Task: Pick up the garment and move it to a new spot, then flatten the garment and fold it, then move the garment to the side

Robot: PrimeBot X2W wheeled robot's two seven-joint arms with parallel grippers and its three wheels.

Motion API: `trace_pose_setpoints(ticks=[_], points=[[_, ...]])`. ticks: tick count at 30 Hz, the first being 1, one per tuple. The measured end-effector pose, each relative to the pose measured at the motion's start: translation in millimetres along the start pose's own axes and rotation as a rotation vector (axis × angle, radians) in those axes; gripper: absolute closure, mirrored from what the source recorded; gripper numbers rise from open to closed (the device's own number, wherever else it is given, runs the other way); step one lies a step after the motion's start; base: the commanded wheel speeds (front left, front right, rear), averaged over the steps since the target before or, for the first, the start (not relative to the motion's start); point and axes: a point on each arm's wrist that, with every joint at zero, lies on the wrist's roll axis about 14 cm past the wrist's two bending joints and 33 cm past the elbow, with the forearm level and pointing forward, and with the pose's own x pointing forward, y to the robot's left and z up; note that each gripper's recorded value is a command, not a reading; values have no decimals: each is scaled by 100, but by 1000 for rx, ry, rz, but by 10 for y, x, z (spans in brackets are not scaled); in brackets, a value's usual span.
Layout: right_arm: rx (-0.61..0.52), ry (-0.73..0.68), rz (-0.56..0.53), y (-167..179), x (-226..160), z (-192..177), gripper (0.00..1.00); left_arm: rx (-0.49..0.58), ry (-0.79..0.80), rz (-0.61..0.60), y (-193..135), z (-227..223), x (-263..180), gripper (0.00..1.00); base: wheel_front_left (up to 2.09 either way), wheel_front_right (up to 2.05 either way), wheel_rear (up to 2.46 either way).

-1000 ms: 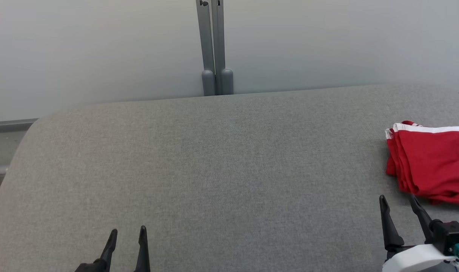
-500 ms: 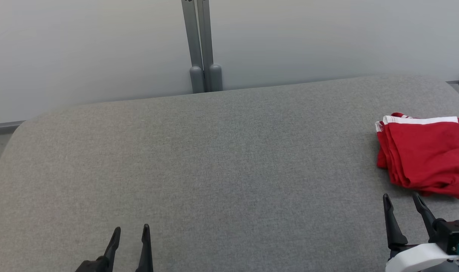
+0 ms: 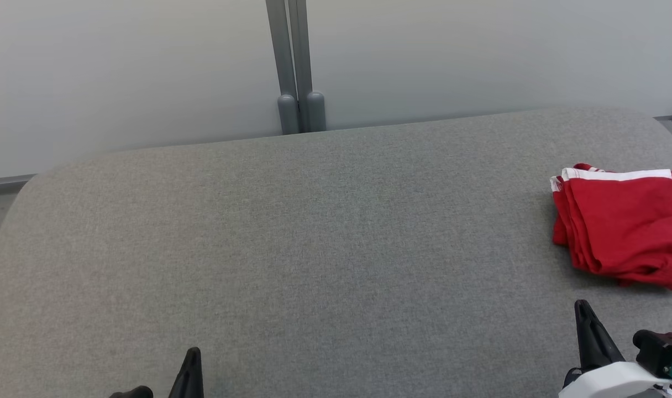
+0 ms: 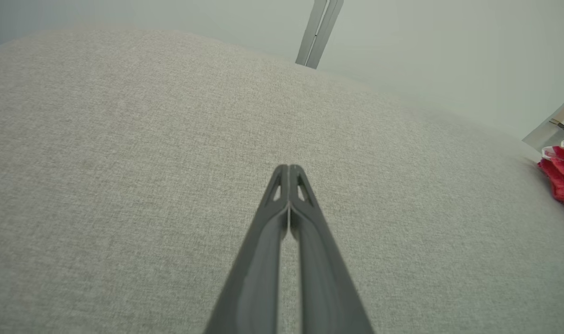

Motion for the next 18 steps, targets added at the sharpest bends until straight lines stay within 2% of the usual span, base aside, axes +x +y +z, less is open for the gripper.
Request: trace_pose_setpoints(ticks=[18], points=[[315, 0, -41, -6, 118, 55, 100, -278, -20, 47, 118, 166, 144, 100, 0, 0, 0]])
